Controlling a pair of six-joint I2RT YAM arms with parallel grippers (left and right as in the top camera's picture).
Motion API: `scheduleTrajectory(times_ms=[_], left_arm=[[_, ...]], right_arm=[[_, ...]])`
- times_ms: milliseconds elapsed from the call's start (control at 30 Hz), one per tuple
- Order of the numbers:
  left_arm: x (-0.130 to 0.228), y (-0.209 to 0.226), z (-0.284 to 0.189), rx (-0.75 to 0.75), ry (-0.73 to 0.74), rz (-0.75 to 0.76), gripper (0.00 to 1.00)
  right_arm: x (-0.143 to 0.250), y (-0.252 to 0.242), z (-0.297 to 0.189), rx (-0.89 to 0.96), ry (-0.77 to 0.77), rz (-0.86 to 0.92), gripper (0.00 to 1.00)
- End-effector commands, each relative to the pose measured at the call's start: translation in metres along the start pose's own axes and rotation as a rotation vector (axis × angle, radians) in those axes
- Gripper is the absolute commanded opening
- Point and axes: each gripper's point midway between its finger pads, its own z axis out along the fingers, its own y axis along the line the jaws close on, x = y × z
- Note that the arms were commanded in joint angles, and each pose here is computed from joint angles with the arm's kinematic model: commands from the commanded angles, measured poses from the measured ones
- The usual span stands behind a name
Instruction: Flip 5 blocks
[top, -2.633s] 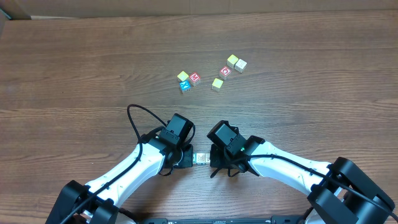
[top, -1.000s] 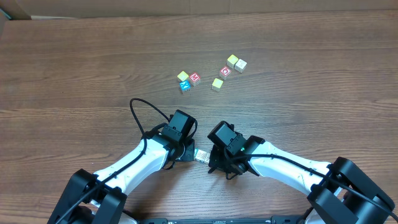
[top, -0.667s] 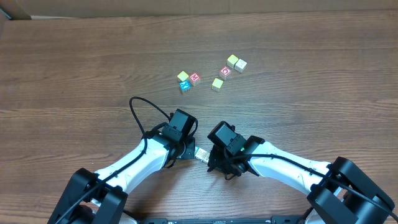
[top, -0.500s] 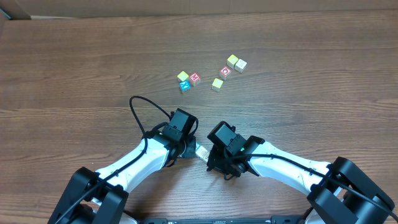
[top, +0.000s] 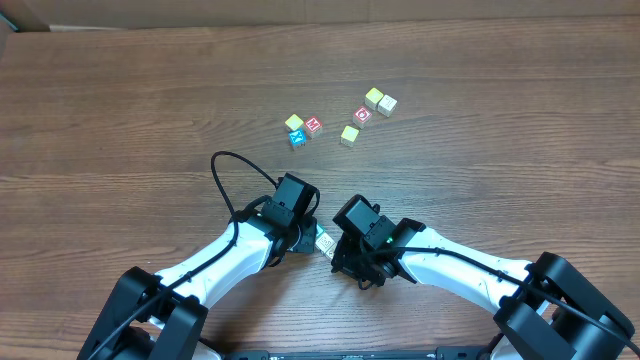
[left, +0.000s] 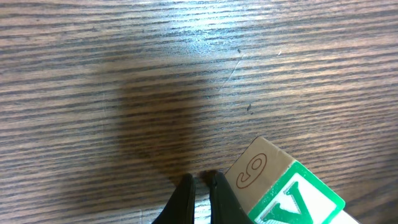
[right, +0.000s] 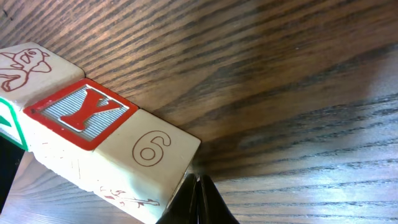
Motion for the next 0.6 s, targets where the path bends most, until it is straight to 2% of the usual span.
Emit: scheduleTrajectory(times_ms=[0,300,400,567], left_arm=[[0.013,0.014,0.009,-0.068,0.04,0.0,0.04],[0.001,0.041,0.008,-0.125,0.008,-0.096,0.04],[-0.01,0.048,0.008,-0.118,-0.021,-0.066,0.04],[-0.026,0.041,0.008,-0.07,-0.071,0.071,0.04]], right_arm=[[0.004,-0.003,0.003,0.012,0.012,0.012,0.04],[0.005,-0.006,0.003,0.021,0.015,0.016,0.04],[0.005,-0.006,0.003,0.021,0.015,0.016,0.04],[0.005,-0.006,0.003,0.021,0.014,0.016,0.04]])
